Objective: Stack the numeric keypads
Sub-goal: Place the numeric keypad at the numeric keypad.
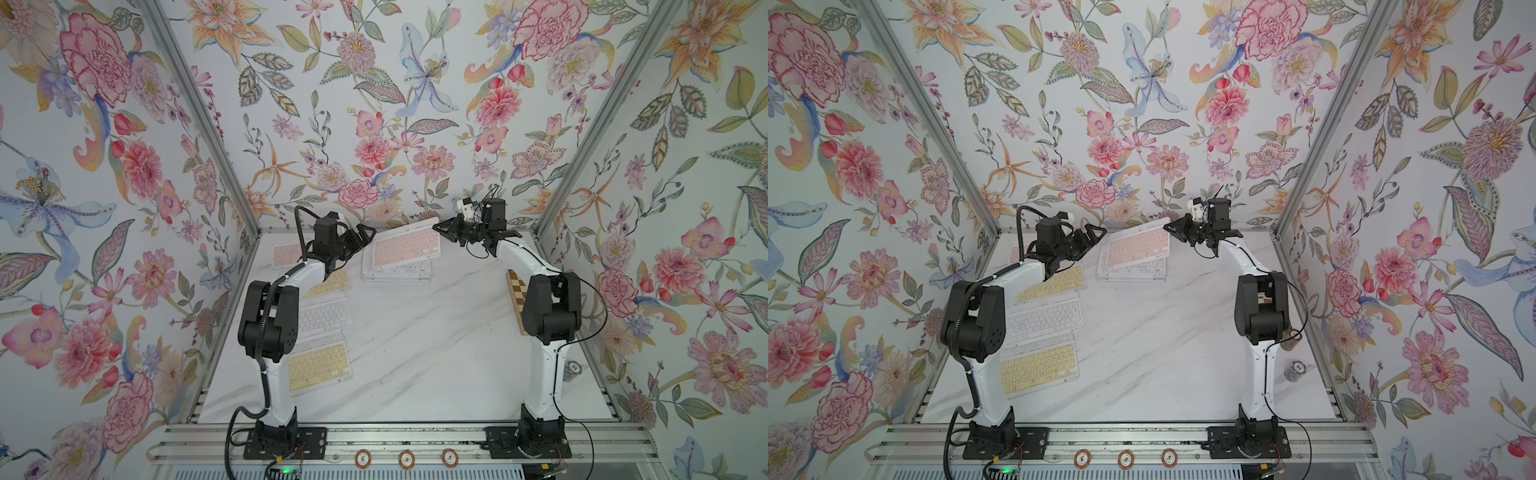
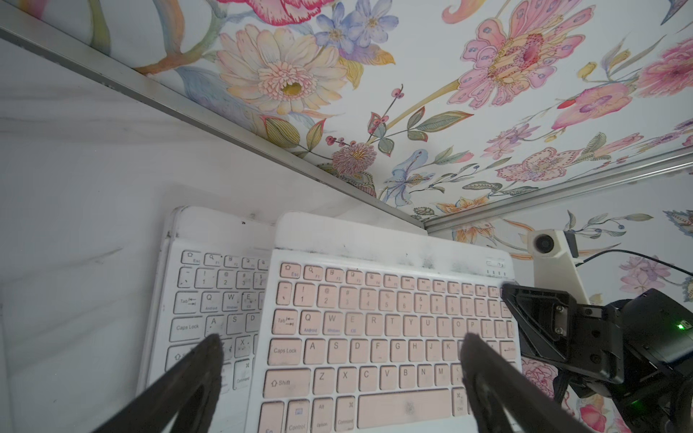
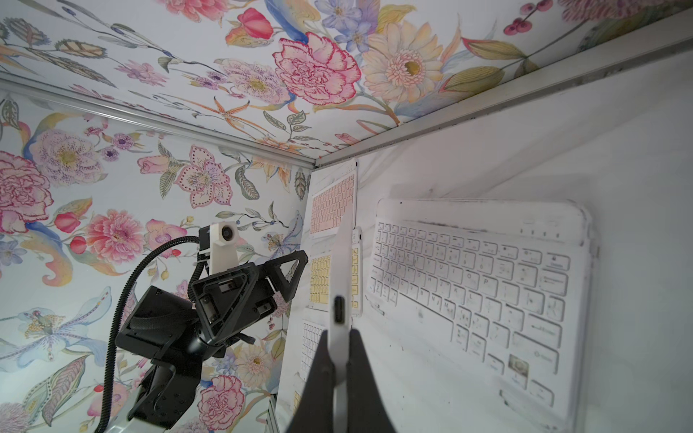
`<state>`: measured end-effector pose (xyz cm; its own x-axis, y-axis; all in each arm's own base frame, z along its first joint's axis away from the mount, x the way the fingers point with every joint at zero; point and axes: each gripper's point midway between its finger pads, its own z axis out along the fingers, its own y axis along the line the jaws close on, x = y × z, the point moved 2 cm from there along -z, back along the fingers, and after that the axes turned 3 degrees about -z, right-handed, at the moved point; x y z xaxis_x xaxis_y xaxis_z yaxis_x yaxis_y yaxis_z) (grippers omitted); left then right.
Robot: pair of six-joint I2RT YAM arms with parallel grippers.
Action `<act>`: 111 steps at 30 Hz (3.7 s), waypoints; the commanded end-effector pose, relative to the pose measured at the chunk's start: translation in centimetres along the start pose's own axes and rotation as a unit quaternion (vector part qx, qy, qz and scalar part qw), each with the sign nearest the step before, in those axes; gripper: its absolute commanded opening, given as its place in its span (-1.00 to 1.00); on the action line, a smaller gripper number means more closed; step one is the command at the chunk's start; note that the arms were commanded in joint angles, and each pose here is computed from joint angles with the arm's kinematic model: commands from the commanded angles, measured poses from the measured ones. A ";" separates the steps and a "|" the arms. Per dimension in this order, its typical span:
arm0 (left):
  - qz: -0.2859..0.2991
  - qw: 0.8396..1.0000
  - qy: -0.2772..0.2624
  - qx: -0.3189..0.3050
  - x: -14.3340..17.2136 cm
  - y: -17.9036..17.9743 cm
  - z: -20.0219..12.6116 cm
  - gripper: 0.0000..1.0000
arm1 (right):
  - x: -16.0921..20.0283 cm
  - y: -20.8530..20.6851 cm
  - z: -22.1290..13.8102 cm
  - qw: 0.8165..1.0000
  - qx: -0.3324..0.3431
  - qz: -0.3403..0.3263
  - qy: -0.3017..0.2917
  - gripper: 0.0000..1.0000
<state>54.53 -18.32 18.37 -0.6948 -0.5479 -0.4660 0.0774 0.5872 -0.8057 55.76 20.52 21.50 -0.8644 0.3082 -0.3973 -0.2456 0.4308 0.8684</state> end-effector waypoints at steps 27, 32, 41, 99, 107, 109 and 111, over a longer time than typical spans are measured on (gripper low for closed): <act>-0.039 0.997 0.042 -0.044 1.9 7.7 6.0 0.99 | 0.3 -7.2 5.4 0.996 -0.063 0.053 0.041 -0.79; -0.041 0.997 0.043 -0.044 2.2 7.8 6.2 0.99 | 0.2 -7.7 5.8 0.996 -0.061 0.053 0.040 -0.75; -0.045 0.997 0.047 -0.046 2.5 8.3 6.4 0.99 | -0.1 -9.0 6.1 0.996 -0.054 0.059 0.034 -0.75; -0.061 0.995 0.055 -0.051 4.2 9.6 6.8 0.99 | 1.7 -13.7 6.9 0.996 -0.012 0.085 0.016 -0.65; -0.061 0.995 0.056 -0.050 4.3 9.6 6.9 0.99 | 1.7 -13.4 7.8 0.997 -0.001 0.072 0.024 -0.62; -0.062 0.995 0.057 -0.051 4.4 9.6 6.9 0.99 | 1.8 -13.5 7.9 0.997 0.002 0.073 0.024 -0.62; -0.061 0.995 0.056 -0.051 4.4 9.6 6.9 0.99 | 2.0 -13.5 8.0 0.997 0.004 0.073 0.025 -0.62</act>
<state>57.49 -18.85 7.08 -0.7635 -0.5557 -0.3290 -0.0751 0.5824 -0.8095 61.00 21.51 8.20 -0.9045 0.3438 -0.2524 -0.1159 0.3713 0.9212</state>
